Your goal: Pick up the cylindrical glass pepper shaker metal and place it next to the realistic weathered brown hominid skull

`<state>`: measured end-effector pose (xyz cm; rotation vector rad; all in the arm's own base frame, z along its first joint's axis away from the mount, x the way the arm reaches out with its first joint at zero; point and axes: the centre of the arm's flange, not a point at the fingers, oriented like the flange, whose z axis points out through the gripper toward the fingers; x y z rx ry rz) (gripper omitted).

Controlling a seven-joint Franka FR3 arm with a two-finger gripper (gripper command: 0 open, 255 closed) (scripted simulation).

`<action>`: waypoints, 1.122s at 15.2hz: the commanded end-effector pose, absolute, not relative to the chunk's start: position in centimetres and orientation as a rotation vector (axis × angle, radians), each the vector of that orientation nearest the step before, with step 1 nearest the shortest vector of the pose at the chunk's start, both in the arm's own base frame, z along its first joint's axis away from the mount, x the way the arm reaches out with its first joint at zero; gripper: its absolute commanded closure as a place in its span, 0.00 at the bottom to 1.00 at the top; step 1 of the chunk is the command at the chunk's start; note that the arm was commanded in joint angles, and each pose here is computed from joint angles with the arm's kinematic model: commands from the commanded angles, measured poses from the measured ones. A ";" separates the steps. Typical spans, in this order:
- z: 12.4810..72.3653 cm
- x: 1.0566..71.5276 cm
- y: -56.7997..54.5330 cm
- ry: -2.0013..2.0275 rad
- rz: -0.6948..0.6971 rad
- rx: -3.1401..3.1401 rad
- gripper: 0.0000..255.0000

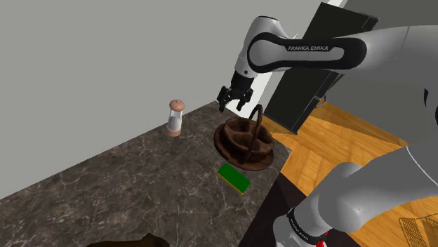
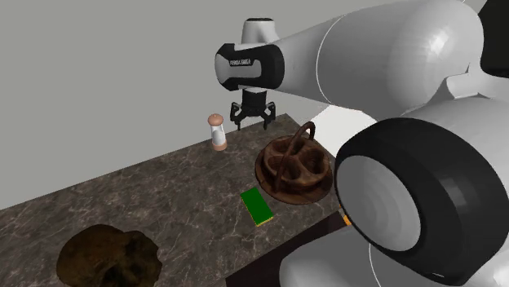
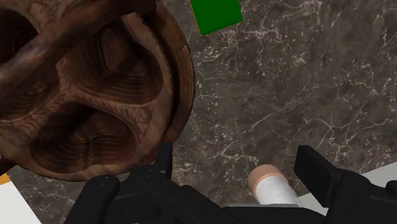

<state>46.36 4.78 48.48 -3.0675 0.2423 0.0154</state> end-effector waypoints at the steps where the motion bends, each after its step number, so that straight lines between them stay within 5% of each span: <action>1: 47.9 48.4 6.0 0.234 0.004 -3.055 0.00; 17: 42.9 64.1 14.3 0.168 -0.069 -2.970 0.00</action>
